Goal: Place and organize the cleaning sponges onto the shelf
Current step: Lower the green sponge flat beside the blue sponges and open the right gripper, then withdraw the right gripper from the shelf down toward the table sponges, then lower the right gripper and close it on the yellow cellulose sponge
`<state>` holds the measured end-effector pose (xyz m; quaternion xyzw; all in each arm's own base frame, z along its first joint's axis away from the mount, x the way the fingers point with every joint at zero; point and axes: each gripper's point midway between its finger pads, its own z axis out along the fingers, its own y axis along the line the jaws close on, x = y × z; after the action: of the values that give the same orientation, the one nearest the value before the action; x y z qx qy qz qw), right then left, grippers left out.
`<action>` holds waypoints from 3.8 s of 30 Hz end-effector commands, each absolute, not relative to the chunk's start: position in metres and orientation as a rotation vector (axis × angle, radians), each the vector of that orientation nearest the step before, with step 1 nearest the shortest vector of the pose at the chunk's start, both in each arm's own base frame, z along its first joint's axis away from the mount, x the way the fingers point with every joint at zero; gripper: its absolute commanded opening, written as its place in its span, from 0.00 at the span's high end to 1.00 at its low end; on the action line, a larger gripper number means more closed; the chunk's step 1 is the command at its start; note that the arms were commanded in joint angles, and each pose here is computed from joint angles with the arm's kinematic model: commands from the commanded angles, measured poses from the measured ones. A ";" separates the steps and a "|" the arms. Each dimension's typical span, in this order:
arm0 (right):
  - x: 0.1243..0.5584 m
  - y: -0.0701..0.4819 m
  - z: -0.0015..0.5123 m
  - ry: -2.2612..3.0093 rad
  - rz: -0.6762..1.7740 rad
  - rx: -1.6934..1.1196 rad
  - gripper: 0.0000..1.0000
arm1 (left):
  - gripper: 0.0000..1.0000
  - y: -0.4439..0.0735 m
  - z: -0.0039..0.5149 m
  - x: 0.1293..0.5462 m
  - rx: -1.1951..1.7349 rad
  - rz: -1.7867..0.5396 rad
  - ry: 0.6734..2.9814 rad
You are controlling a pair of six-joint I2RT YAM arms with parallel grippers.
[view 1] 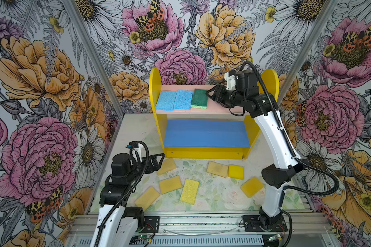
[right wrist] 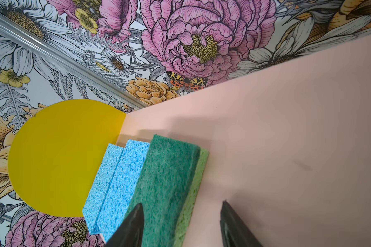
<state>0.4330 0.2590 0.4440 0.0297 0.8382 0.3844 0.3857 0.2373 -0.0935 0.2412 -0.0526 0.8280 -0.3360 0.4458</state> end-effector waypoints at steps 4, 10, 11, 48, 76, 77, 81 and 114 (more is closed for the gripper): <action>0.434 0.273 0.429 2.186 0.999 0.053 0.42 | 0.01 -0.094 0.244 0.239 -0.103 -0.822 2.026; 0.436 0.284 0.427 2.191 1.038 0.025 0.41 | 0.01 -0.096 0.243 0.239 -0.099 -0.827 2.029; 0.436 0.286 0.428 2.188 1.045 0.021 0.42 | 0.01 -0.096 0.244 0.239 -0.099 -0.828 2.028; 0.277 0.306 0.513 1.979 1.105 -0.435 0.31 | 0.01 -0.106 0.243 0.232 -0.045 -0.830 2.035; 0.171 0.300 0.237 2.360 1.107 -0.132 0.28 | 0.01 -0.145 0.210 0.225 0.069 -0.851 2.222; 0.170 0.297 0.221 2.395 1.083 -0.108 0.28 | 0.01 -0.147 0.208 0.224 0.077 -0.846 2.231; 0.165 0.293 0.165 2.520 1.007 -0.050 0.28 | 0.01 -0.153 0.203 0.219 0.103 -0.840 2.246; 0.138 0.345 0.032 2.820 0.949 0.063 0.46 | 0.01 -0.152 0.201 0.218 0.098 -0.806 2.265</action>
<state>0.1375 0.3376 0.0322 0.0254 0.9436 0.3193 0.0834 0.2143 -0.1546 0.1929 0.0392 0.8820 -0.3202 0.3434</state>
